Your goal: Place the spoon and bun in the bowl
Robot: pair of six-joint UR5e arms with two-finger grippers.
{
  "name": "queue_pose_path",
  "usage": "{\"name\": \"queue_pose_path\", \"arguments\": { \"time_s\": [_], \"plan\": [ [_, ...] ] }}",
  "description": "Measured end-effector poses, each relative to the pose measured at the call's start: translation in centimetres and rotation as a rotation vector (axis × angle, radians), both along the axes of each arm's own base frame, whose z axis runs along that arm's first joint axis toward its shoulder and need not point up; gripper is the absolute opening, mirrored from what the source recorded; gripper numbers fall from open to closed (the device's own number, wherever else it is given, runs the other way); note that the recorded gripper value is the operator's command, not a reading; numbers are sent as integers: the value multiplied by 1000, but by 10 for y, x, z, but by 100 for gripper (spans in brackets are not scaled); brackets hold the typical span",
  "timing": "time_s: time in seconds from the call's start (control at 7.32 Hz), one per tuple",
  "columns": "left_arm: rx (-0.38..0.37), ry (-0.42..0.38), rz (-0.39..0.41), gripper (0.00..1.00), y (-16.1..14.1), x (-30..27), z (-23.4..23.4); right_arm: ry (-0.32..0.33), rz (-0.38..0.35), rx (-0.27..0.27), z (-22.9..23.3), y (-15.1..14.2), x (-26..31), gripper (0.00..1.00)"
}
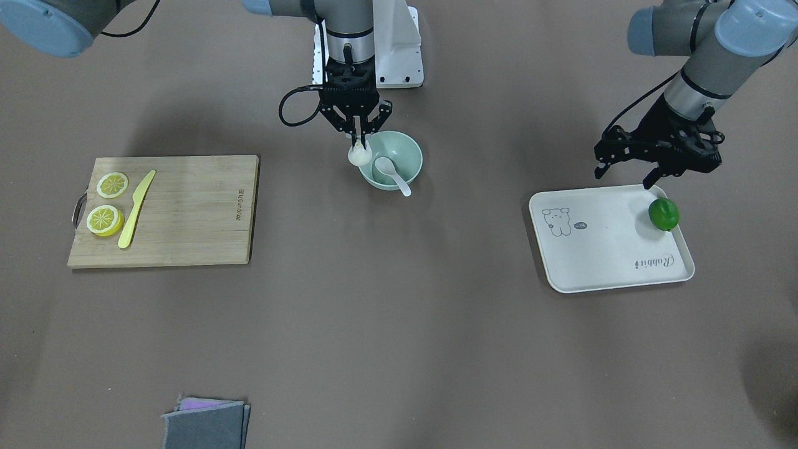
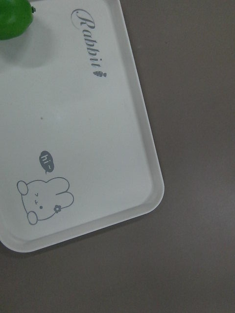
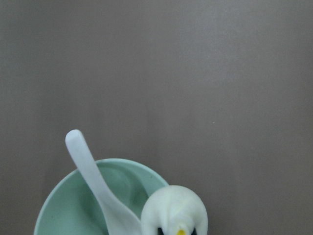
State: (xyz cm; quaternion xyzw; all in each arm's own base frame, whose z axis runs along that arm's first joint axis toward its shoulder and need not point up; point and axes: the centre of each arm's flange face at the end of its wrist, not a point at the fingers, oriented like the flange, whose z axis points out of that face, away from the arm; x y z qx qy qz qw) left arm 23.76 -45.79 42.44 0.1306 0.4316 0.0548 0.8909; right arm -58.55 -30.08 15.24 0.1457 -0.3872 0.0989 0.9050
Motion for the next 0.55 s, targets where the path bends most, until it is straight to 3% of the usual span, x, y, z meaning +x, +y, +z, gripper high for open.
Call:
{"name": "queue_pose_path", "arguments": {
  "time_s": [0.14, 0.27, 0.41, 0.55],
  "plan": [
    [-1, 0, 0, 98, 0, 0, 0, 2, -13, 4, -4, 7, -10, 0],
    [-1, 0, -1, 98, 0, 0, 1, -1, -23, 4, -10, 13, -17, 57],
    [-2, 0, -1, 98, 0, 0, 1, -8, -28, 2, -15, 17, -21, 99],
    [-1, 0, -1, 98, -1, 0, 2, -15, -32, 0, -20, 20, -24, 99]
  ]
}}
